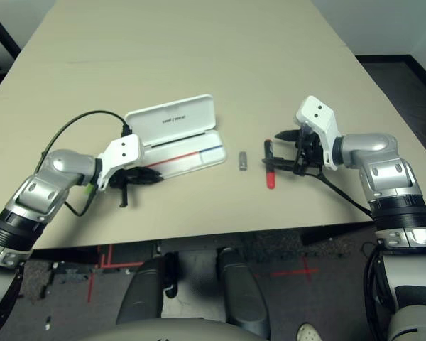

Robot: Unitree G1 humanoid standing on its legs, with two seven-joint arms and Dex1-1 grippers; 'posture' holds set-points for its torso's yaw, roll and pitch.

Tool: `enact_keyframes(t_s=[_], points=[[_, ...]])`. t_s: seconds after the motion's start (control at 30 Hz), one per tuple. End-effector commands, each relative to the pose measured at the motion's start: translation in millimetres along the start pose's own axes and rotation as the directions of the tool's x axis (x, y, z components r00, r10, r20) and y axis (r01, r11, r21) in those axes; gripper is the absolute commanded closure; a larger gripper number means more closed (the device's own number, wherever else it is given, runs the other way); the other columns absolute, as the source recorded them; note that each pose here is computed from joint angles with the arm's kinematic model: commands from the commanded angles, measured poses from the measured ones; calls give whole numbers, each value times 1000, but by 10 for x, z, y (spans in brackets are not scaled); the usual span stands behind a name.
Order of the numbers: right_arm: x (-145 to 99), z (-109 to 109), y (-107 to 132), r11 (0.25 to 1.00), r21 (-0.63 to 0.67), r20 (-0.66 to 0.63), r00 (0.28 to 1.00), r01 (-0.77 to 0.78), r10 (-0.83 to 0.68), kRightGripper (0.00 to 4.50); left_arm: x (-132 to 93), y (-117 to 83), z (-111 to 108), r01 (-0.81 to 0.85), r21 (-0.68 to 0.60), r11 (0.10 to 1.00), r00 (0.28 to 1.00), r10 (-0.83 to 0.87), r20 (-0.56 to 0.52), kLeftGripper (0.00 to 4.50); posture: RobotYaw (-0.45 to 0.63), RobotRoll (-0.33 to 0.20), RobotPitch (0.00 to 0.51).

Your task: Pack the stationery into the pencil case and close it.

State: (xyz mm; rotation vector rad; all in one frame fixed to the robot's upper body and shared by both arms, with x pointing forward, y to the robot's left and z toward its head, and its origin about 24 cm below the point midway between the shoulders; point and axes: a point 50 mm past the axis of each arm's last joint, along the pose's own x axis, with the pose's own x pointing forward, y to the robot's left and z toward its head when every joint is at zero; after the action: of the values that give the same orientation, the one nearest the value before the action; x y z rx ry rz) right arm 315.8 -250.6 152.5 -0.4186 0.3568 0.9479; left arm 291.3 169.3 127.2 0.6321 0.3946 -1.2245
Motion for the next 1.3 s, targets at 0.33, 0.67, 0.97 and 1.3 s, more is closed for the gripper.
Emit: enact_keyframes(t_s=[0.33, 0.67, 0.97, 1.3], points=[[-5, 13, 3, 1000, 1, -4, 1000, -24, 24, 0, -184, -235, -30, 127, 98, 987, 991, -122, -62, 4477, -57, 0, 205], [58, 29, 11, 999, 0, 5, 999, -48, 48, 0, -144, -274, -82, 111, 95, 989, 994, -109, -21, 4477, -45, 0, 204], [73, 28, 2, 999, -6, 1, 999, -53, 53, 0, -160, -272, -82, 88, 103, 991, 996, -88, -3, 2628, -41, 0, 202], [120, 17, -8, 998, -9, 7, 998, -61, 61, 0, -276, -356, 33, 99, 98, 990, 993, -104, 46, 16, -23, 0, 195]])
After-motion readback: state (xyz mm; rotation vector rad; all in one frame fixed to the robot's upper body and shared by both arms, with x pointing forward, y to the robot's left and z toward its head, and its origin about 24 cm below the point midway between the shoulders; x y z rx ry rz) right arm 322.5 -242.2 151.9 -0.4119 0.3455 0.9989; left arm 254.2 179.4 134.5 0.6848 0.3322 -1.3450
